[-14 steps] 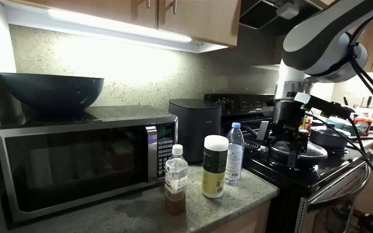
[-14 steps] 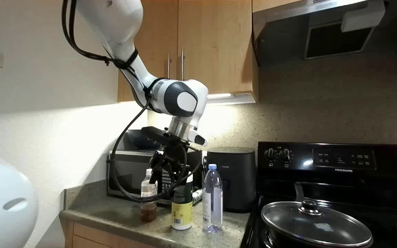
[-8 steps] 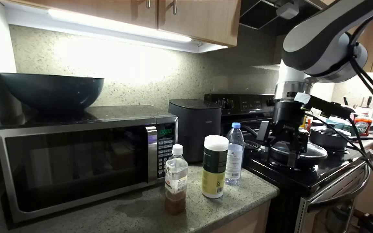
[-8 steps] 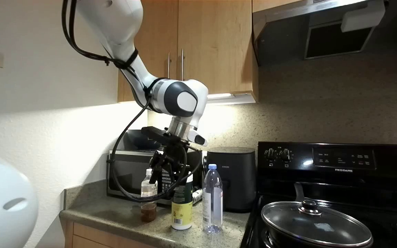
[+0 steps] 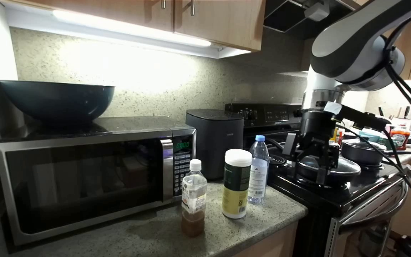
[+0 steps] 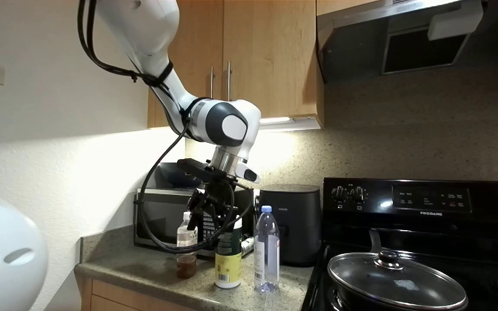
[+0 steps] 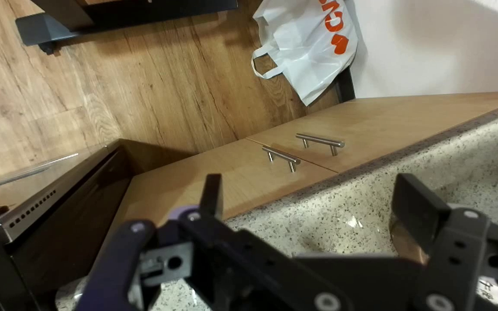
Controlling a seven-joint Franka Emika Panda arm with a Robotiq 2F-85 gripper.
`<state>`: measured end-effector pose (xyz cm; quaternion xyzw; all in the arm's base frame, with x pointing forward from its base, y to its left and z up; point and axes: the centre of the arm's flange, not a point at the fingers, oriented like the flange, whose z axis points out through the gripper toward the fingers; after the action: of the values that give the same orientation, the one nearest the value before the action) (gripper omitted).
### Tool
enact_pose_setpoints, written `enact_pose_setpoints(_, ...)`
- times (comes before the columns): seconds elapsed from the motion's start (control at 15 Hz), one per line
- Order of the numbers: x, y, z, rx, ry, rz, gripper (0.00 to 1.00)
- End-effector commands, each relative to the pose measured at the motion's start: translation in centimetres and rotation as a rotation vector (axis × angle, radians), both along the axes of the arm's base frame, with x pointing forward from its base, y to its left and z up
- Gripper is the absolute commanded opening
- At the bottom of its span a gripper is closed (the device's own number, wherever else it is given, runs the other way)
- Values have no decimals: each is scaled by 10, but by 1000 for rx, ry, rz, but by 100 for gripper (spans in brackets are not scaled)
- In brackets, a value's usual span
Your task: Pick up the bottle on the left and place it on top of the container in the middle
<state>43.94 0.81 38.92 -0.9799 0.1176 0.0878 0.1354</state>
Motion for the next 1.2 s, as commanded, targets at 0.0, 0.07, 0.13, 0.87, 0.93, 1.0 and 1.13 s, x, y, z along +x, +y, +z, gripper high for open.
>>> enact_pose_setpoints(0.0,5,18,15,-30,-48,41,100)
enact_pose_setpoints(0.07,8,27,22,-39,-69,62,100)
enact_pose_setpoints(0.13,11,37,29,-49,-87,83,100)
enact_pose_setpoints(0.87,15,102,73,-94,-212,251,100)
enact_pose_setpoints(0.93,15,102,73,-94,-213,251,100)
enact_pose_setpoints(1.0,15,101,73,-94,-213,250,100)
enact_pose_setpoints(1.13,18,113,78,-100,-238,255,100)
